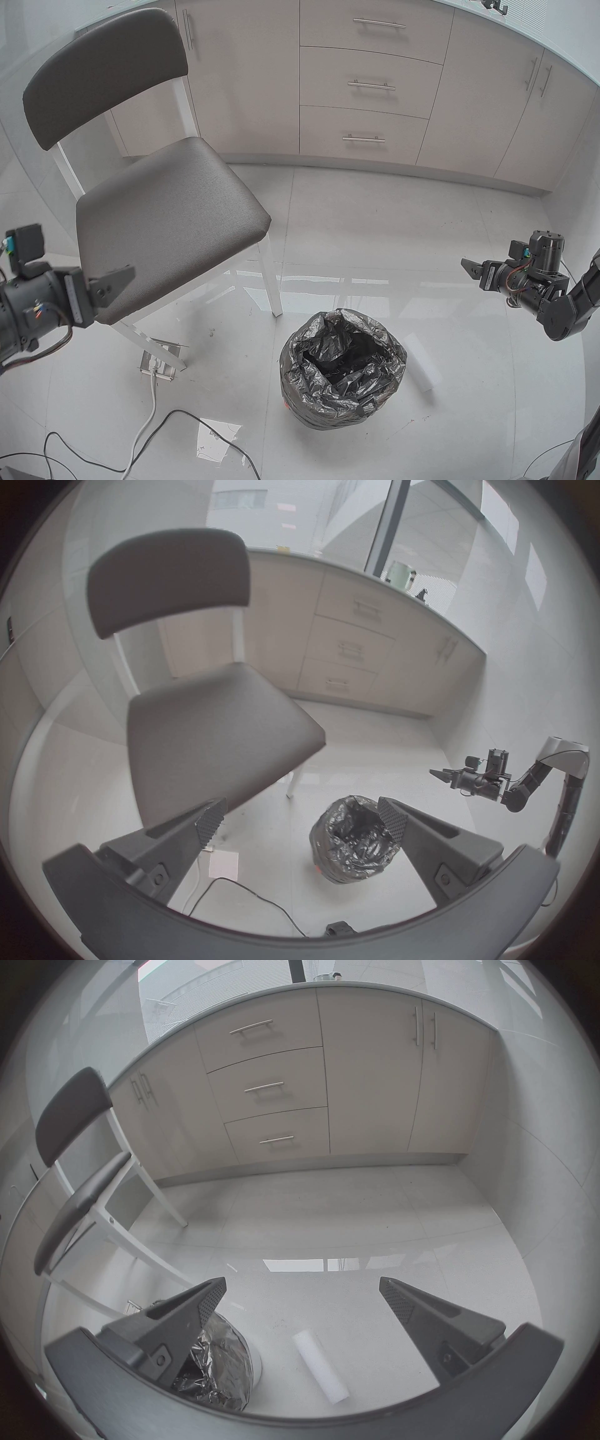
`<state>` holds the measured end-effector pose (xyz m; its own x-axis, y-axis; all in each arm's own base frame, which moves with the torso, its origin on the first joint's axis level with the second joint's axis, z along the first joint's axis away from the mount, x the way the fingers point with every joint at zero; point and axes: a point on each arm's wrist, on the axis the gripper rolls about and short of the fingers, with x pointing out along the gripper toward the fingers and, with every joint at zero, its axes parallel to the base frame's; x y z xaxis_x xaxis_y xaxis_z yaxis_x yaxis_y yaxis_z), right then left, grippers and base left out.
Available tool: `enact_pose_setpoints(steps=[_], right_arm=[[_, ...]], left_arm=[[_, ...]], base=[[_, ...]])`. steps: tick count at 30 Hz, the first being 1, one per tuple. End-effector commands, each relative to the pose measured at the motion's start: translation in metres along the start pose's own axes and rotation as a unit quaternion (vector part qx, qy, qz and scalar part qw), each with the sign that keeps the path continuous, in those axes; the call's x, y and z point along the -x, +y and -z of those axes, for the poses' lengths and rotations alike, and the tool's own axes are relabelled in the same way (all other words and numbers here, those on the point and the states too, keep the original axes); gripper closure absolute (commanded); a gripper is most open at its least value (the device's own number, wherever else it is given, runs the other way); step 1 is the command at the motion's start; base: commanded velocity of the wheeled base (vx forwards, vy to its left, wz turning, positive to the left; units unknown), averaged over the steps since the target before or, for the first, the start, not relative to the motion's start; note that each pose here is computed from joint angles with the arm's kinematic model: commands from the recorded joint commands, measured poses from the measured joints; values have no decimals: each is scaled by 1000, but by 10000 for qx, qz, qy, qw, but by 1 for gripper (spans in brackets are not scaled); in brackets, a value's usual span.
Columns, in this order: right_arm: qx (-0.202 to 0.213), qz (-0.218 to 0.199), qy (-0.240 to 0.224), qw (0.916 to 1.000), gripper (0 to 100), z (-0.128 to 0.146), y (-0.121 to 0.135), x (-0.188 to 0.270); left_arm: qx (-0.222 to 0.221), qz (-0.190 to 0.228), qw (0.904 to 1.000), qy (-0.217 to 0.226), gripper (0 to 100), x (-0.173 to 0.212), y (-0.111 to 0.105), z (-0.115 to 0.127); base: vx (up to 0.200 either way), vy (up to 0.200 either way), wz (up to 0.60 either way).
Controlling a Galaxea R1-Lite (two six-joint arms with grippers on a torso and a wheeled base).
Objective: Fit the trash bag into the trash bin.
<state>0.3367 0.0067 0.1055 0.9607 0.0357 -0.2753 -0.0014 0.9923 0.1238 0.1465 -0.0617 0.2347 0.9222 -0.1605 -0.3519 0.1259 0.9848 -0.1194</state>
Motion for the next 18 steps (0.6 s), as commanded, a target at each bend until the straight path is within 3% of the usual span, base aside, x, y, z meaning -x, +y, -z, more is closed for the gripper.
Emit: enact_pose_setpoints(steps=[1,5,12,18], right_arm=[[-45,11,-287,9996,0,-23,-7,7],[-33,-58,-232,9997,0,-19,-3,6],[-42,-134,-338,9993,0,-21,-5,6],[-51,-129,-354,9993,0,-22,-6,7]], left_arm=[[-97,-636,9969,-454,0,52,36,38],[-244,-768,9944,-689,0,74,44,59],[-196,-1051,9896,-958,0,127,58,129],[-108,-1265,9851,-1162,0,132,62,167]], base=[[0,0,0],[0,0,0],[0,0,0],[0,0,0]])
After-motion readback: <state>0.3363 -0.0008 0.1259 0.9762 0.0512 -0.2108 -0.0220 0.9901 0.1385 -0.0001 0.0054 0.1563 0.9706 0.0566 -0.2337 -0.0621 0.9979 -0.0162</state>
